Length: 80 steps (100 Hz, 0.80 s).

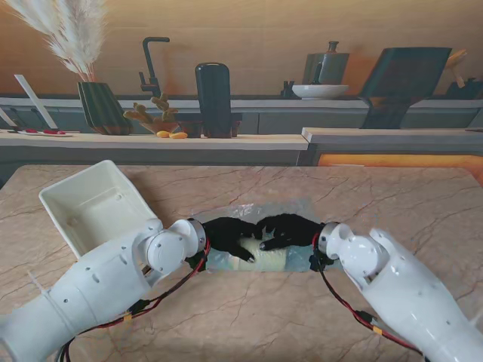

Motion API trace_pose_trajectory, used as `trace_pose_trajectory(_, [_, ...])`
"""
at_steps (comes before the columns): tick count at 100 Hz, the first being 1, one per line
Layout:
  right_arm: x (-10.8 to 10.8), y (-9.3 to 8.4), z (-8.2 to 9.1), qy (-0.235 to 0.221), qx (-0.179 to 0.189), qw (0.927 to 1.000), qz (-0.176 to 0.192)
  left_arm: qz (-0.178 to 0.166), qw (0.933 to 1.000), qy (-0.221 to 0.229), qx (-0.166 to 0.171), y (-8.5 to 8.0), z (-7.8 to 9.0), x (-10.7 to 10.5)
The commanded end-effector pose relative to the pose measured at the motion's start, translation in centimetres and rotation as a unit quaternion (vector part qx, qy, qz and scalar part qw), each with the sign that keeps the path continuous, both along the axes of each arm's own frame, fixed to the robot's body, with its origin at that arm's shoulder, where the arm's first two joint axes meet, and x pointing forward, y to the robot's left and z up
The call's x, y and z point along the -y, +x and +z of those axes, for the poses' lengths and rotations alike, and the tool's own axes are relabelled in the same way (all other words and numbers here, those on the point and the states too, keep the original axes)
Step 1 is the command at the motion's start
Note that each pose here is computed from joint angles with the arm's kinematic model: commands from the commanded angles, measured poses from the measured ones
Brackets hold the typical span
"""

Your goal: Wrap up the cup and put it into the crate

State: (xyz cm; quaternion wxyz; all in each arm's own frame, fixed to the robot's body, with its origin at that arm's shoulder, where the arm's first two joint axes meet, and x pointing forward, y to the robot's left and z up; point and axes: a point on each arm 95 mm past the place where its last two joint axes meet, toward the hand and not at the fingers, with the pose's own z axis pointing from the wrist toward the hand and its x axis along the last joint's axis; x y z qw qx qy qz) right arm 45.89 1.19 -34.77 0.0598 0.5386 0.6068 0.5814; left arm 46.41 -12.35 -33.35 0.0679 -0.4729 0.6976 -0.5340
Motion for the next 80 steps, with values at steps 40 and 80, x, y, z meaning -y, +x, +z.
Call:
trace_pose_trajectory(40, [-2.6, -8.6, 0.6, -0.046, 0.247, 0.9660, -0.059, 0.089, 0.9888, 0.015, -0.119, -0.4, -4.6, -2.9])
trace_pose_trajectory(80, [-4.8, -9.2, -3.0, -0.206, 0.263, 0.9418, -0.038, 0.127, 0.9782, -0.012, -0.164, -0.1, -5.1, -3.2])
